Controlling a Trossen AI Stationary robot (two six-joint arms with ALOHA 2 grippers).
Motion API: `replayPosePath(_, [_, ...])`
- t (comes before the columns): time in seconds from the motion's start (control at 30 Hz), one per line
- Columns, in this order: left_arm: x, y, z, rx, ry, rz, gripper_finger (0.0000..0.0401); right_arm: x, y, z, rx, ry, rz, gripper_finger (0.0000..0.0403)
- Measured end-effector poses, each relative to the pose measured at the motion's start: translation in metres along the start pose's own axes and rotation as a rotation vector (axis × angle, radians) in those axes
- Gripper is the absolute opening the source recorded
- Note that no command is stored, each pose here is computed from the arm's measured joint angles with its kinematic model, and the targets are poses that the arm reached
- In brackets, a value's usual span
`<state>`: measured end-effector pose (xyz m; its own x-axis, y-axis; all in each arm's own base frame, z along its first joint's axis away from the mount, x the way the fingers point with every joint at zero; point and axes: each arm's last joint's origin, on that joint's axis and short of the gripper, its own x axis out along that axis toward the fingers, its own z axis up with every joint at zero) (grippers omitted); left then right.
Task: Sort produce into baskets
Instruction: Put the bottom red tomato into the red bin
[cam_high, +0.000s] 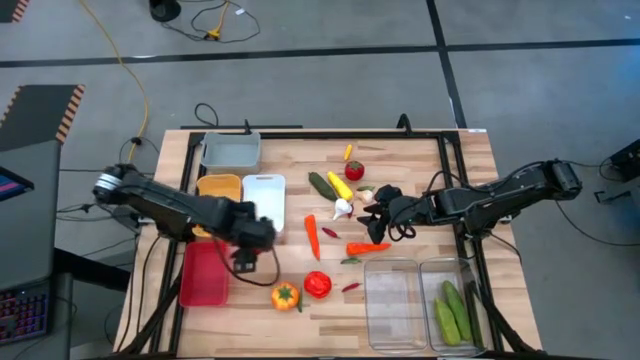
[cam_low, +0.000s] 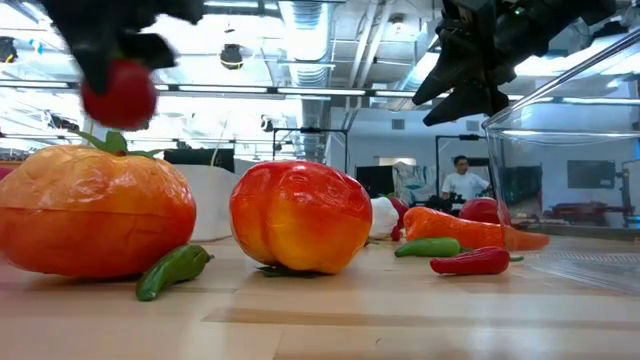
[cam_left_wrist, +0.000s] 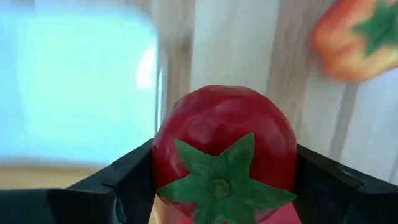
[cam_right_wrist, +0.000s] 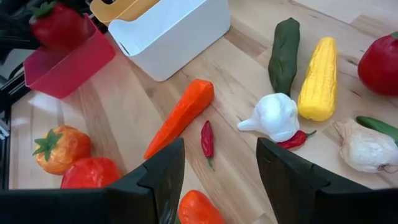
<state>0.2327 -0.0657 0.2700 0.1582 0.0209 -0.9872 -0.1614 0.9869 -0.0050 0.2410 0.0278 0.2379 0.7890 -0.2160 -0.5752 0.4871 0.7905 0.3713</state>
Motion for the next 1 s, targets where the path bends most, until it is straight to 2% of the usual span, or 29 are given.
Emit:
replayPosePath(0.23, [0.007, 0.005, -0.057, -0.206, 0.010, -0.018, 0.0281, 0.000, 0.000, 0.000, 0.000, 0.000, 0.000, 0.0225])
replayPosePath(0.43, [0.009, 0.004, -0.090, -0.306, 0.002, -0.048, 0.0281, 0.000, 0.000, 0.000, 0.001, -0.001, 0.000, 0.0225])
replayPosePath(0.7, [0.030, -0.001, -0.115, -0.338, 0.104, -0.031, 0.0281, 0.000, 0.000, 0.000, 0.001, 0.000, 0.000, 0.0225])
replayPosePath(1.0, [0.037, -0.001, -0.120, -0.353, 0.118, -0.006, 0.0289, 0.000, 0.000, 0.000, 0.001, -0.001, 0.000, 0.0225])
